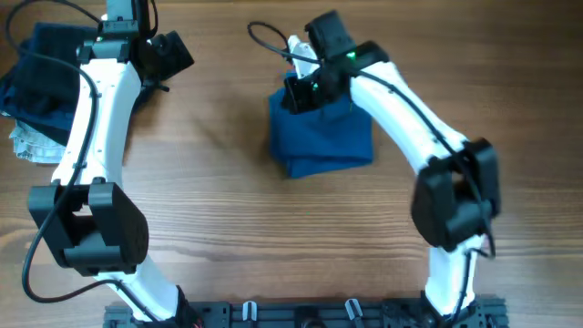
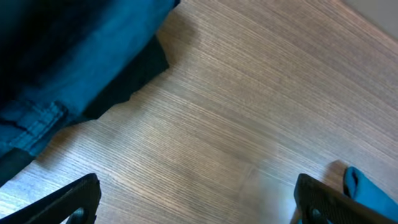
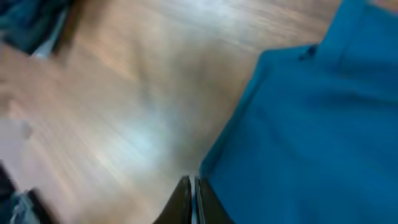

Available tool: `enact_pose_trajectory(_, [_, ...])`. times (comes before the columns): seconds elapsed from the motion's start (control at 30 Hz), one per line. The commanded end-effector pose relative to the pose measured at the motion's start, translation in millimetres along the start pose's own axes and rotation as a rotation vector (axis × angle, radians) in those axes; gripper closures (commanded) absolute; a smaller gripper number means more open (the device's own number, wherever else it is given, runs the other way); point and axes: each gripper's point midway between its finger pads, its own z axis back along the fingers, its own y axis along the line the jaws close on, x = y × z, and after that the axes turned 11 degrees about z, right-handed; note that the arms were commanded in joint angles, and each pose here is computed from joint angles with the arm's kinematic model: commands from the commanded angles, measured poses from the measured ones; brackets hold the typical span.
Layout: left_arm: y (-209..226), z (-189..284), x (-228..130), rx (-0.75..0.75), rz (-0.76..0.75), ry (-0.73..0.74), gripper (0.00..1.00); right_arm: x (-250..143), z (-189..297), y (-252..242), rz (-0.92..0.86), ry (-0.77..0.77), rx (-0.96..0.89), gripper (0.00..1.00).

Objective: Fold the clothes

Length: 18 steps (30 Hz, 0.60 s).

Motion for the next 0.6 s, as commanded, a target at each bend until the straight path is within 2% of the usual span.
enact_pose_trajectory(0.0, [1.6,-1.7,1.6,0.007,0.001,-0.004,0.00,-30.9,-5.2,-6.0,-0.016,0.105,-0.015,0.96])
enact_pose_trajectory(0.07, [1.6,-1.7,1.6,0.007,0.000,-0.004,0.00,-58.1,-20.6,-15.6,-0.038,0.173,-0.032,0.96])
enact_pose_trajectory(0.17, [1.6,-1.7,1.6,0.007,0.000,-0.004,0.00,-84.7,-43.4,-31.7,-0.045,0.198,-0.065,0.96])
enact_pose_trajectory(0.3, [1.6,-1.7,1.6,0.007,0.001,-0.004,0.00,-151.5,-73.8,-53.1,-0.076,0.286,-0.114,0.95])
enact_pose_trajectory(0.37, [1.6,-1.7,1.6,0.007,0.000,-0.004,0.00,-144.7,-66.0,-53.5,-0.085,0.279,-0.111,0.96])
enact_pose_trajectory(0.47, [1.6,-1.7,1.6,0.007,0.001,-0.004,0.00,-107.1,-26.2,-41.7,-0.066,0.210,-0.078,0.96])
enact_pose_trajectory(0.57, [1.6,-1.7,1.6,0.007,0.001,-0.004,0.00,-84.2,49.7,-45.4,-0.110,0.115,-0.120,0.96])
